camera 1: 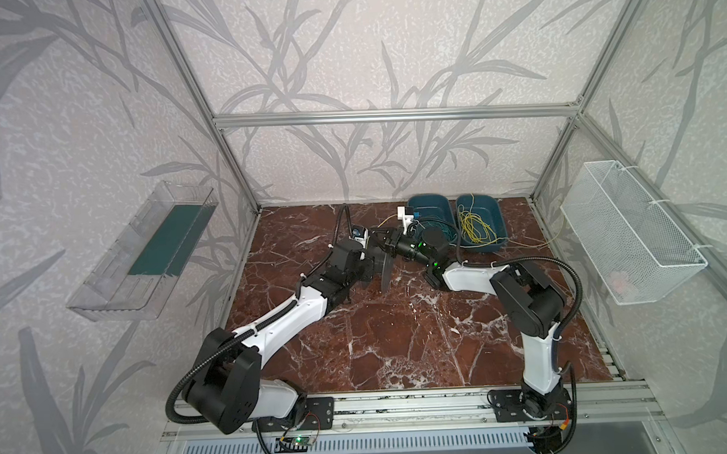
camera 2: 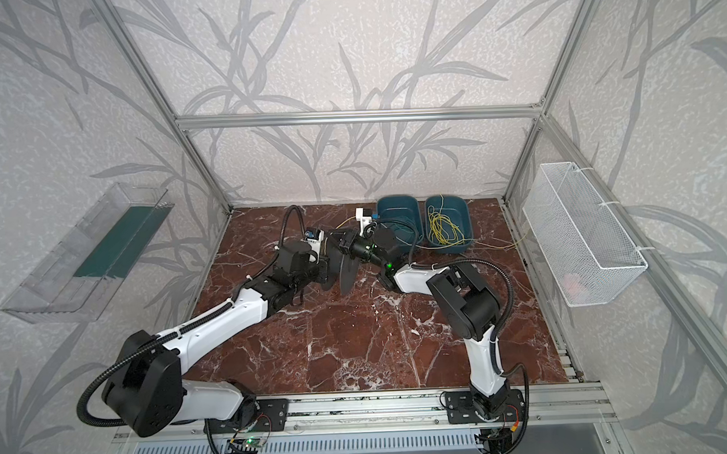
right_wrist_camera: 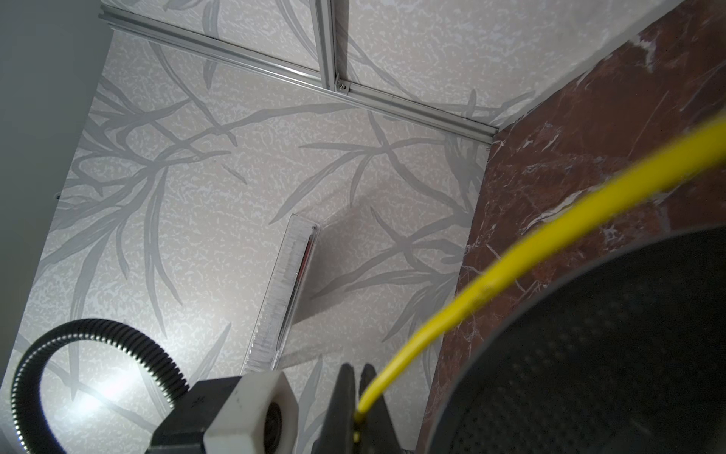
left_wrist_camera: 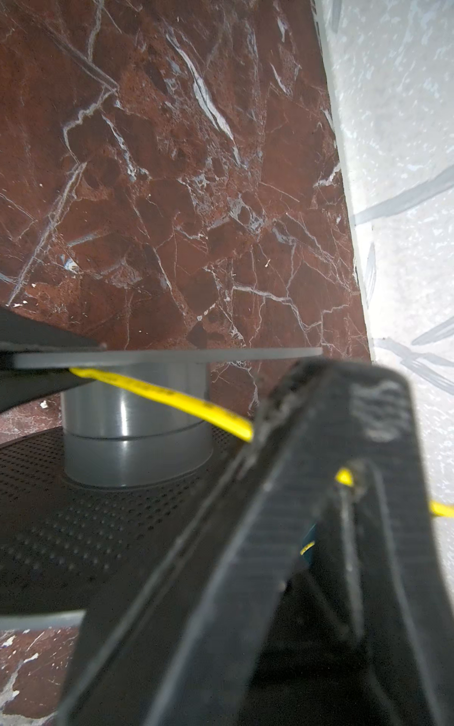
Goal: Wrap the cables
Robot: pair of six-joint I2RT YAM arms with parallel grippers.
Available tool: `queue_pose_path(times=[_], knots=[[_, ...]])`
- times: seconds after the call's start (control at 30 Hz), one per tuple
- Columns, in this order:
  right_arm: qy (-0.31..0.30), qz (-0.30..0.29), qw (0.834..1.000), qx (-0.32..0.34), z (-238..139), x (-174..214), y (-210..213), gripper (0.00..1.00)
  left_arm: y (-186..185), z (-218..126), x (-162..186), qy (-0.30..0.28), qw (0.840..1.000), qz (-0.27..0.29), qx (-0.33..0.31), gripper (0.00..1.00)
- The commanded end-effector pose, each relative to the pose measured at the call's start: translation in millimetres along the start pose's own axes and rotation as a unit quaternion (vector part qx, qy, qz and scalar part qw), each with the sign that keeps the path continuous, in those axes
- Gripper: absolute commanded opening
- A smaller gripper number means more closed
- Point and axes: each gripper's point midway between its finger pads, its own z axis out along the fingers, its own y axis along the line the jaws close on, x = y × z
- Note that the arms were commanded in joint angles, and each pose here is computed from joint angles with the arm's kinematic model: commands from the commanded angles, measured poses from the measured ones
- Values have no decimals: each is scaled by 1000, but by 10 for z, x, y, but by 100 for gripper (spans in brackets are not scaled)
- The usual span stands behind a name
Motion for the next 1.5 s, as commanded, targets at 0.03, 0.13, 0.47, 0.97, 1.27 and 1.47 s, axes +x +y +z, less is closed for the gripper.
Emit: queue_pose_path(times=[0.03,0.13,0.47,0.97,1.27,1.47], knots=[[0,-7,1000,-2,-37,-13,13,3,-7,-206,-28,-3,1000,12,10,0],[3,-15,1000,-12,-38,-44,99,14,-25,-355,-119,-7,1000,19,18,0],[19,-67,997,-14,-140,-97,553,56,106,-830,-220,7,999,31,-4,0],[75,-180,976,101,-1037,282,919,66,247,-1339,-816,-46,995,83,-34,0],[9,-382,832,401,-2246,-248,676,50,327,-1612,-1023,-73,991,96,-52,0],[-31,-404,665,627,-3142,-874,181,39,329,-1713,-1064,-80,991,93,-48,0]])
